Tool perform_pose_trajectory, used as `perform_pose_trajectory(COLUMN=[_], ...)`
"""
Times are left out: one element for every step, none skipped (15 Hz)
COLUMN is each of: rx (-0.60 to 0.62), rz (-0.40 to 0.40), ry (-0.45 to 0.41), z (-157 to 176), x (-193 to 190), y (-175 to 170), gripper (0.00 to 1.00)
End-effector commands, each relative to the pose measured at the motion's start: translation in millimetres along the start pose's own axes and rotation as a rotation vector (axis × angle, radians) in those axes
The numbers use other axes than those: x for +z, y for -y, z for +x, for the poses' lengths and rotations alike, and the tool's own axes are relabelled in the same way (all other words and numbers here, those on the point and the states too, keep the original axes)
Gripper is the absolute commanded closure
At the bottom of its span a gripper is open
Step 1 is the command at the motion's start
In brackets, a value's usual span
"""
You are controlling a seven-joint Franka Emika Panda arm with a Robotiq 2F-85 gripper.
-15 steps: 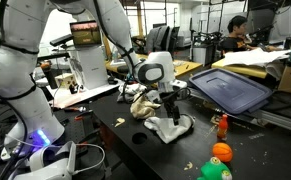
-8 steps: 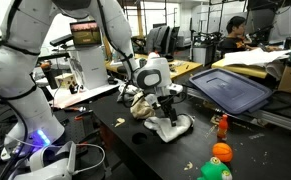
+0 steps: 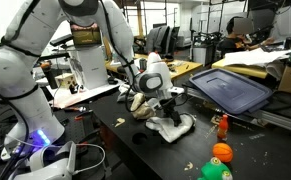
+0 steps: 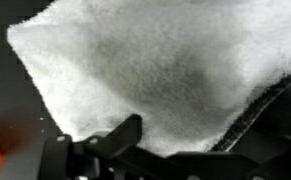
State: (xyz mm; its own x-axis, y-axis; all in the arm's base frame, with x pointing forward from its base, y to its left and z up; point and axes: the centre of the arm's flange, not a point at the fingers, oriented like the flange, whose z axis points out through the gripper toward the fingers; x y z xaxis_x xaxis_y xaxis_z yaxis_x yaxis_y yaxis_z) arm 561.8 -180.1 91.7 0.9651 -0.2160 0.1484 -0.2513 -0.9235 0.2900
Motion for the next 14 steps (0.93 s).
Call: perform_pose_trajectory(rx=[0.050, 0.066, 0.082, 0.096, 0.111, 0.128, 0.145, 0.158, 0.174, 0.186, 0.197, 0.210, 0.222, 0.235], rz=[-0.141, -0.173, -0.200, -0.221, -0.243, -0.262, -0.282, -0.301, -0.319, -0.336, -0.357, -0.373, -0.388, -0.403], ry=[0.008, 0.006, 0.003, -0.001, -0.004, -0.007, -0.010, -0.009, -0.012, -0.013, -0.014, -0.014, -0.014, -0.015], z=[10.5, 14.2, 17.8, 22.4, 26.5, 30.6, 34.6, 37.3, 39.1, 41.4, 42.3, 44.1, 44.9, 46.3], x=[54.5, 61.6, 68.4, 74.7, 81.0, 87.4, 93.4, 97.5, 101.2, 104.5, 107.1, 109.6, 111.7, 114.0], y=[-20.1, -26.9, -31.8, -36.1, -42.9, -50.4, -58.5, -66.9, -74.8, -82.8, -90.1, -96.1, -101.4, -107.5], gripper=[0.00, 0.00, 0.00, 0.00, 0.00, 0.00, 0.00, 0.00, 0.00, 0.00, 0.00, 0.00, 0.00, 0.00])
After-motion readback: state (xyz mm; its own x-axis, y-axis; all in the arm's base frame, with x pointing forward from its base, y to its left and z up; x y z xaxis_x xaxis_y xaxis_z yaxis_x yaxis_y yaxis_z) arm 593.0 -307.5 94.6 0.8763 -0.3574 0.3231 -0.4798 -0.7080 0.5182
